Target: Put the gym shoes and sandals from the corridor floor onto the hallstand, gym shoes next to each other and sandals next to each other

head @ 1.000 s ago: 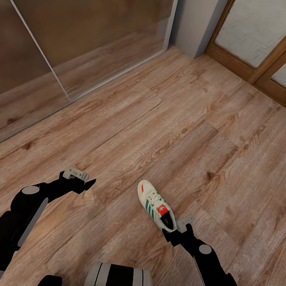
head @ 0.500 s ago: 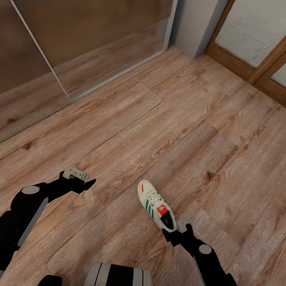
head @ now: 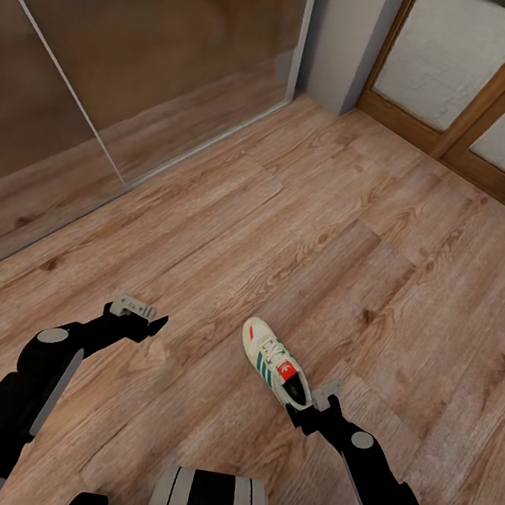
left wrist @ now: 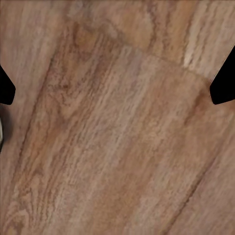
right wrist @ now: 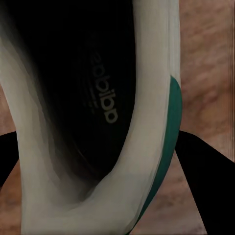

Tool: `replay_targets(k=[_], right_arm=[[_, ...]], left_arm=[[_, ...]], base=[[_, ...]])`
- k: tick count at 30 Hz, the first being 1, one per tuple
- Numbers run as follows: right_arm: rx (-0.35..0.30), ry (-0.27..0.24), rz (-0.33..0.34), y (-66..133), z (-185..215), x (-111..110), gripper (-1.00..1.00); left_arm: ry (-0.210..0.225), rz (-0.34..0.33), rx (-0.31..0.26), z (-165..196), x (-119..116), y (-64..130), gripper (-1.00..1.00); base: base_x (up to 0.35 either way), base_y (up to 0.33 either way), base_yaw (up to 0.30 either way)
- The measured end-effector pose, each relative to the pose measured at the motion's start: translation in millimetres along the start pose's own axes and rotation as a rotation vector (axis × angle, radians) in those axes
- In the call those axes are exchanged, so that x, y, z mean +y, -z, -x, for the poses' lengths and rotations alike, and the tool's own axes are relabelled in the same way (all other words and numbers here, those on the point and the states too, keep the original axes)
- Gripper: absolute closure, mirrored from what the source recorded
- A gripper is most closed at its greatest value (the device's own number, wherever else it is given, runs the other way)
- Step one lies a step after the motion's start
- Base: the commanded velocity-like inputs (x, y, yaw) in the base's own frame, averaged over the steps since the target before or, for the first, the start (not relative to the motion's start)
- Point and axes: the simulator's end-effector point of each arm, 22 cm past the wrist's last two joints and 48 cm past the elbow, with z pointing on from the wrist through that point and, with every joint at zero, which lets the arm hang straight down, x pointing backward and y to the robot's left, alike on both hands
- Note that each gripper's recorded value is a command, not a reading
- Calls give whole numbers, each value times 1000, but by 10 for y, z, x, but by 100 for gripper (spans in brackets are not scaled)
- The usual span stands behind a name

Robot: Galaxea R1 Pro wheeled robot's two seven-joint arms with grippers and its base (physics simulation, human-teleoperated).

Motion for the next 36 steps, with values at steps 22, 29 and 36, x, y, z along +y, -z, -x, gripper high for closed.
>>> replay_targets(k=[22,29,36], right_arm=[[-86,22,-32,247,498,-67,100],[-125,32,-48,369,706,-115,100],[-163,43,-63,499,915,-141,100]], left_arm=[[-32,33,-66,426,90,307,-100],[-34,41,-86,516,78,427,-100],[-34,49,-99,597,90,520,-100]], base=[[0,0,0],[0,0,0],[0,0,0]])
